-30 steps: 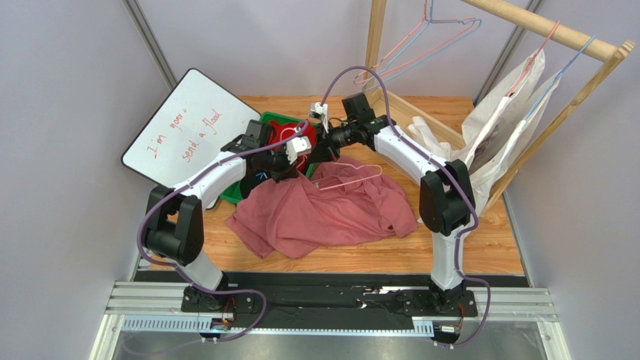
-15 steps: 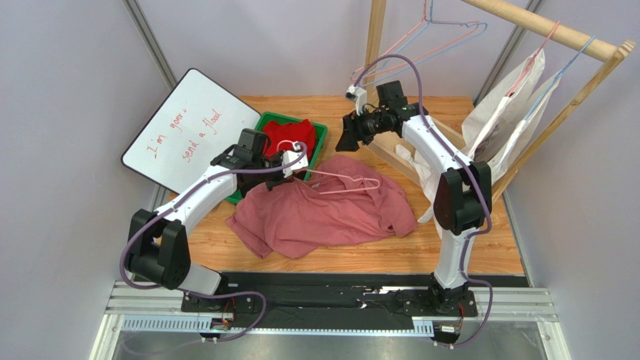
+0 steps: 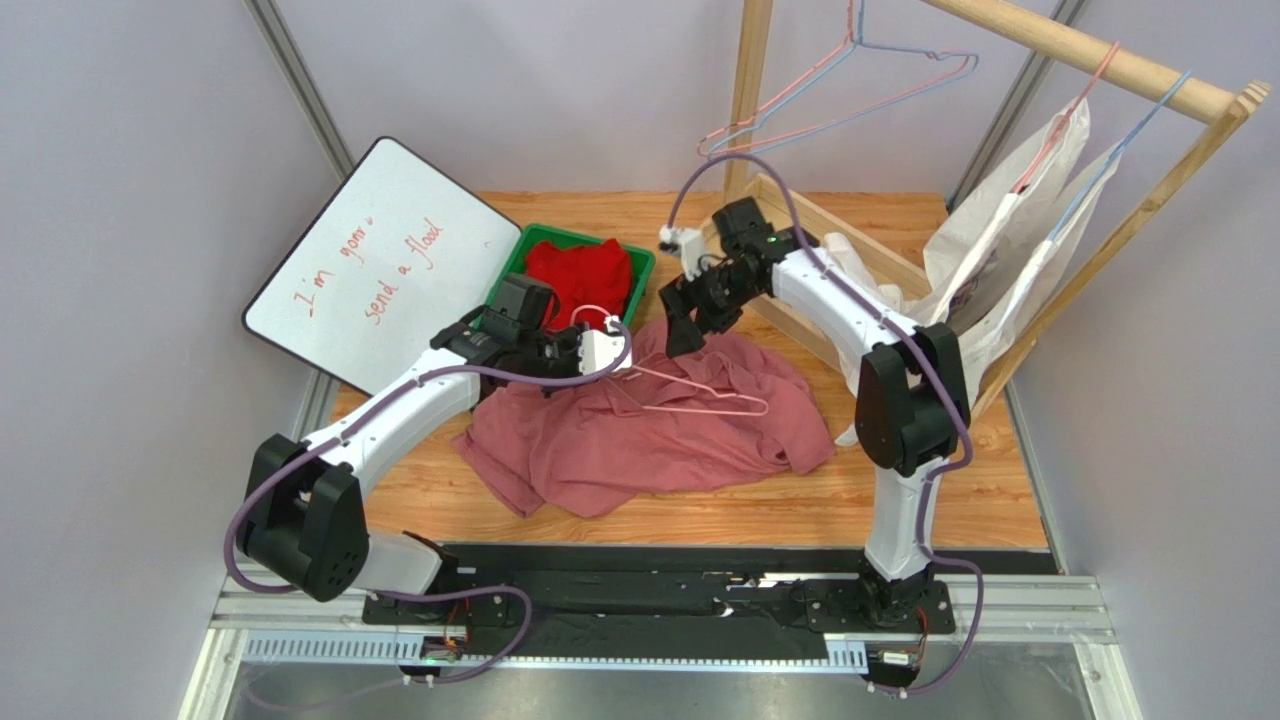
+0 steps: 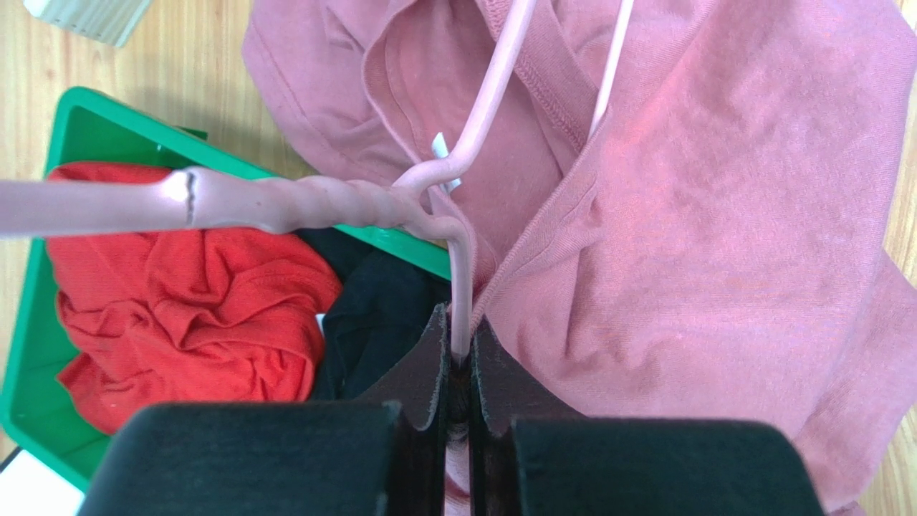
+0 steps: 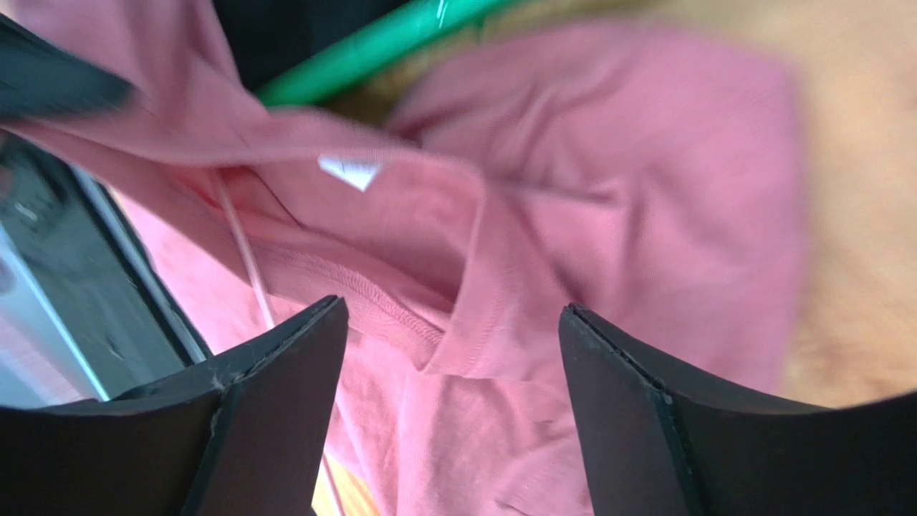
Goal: Place the t-shirt on the hanger
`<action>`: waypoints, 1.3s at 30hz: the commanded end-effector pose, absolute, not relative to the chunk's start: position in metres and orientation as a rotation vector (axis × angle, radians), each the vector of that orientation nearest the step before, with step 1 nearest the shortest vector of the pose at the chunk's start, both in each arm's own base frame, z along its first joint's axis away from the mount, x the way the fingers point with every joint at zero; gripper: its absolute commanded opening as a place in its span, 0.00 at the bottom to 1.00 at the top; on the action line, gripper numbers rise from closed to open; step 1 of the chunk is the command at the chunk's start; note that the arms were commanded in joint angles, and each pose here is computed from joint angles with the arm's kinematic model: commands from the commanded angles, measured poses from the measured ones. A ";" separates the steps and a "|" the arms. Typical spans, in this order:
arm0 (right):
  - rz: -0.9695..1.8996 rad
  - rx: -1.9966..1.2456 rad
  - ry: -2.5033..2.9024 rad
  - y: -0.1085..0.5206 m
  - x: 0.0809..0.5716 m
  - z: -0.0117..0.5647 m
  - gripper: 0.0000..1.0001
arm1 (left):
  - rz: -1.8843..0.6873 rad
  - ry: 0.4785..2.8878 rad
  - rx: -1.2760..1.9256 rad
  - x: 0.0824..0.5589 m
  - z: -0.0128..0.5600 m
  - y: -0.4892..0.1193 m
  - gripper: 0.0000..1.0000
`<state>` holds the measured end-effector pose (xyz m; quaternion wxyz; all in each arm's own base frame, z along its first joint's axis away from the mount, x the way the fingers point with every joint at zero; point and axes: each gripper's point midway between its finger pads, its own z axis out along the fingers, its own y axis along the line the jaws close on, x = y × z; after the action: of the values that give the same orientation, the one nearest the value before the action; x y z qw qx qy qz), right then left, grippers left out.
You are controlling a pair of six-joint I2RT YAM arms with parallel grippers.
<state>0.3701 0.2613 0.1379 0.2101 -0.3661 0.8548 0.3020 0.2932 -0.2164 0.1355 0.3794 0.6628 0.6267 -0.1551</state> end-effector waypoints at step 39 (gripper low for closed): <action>0.615 -0.980 2.321 0.185 0.347 0.204 0.00 | 0.046 1.889 1.541 0.336 0.137 -0.157 0.00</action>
<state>0.3528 0.1802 0.1541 0.2252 -0.3490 0.8862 0.2051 0.3297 -0.1586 0.1244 0.3562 0.5994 0.7168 -0.0041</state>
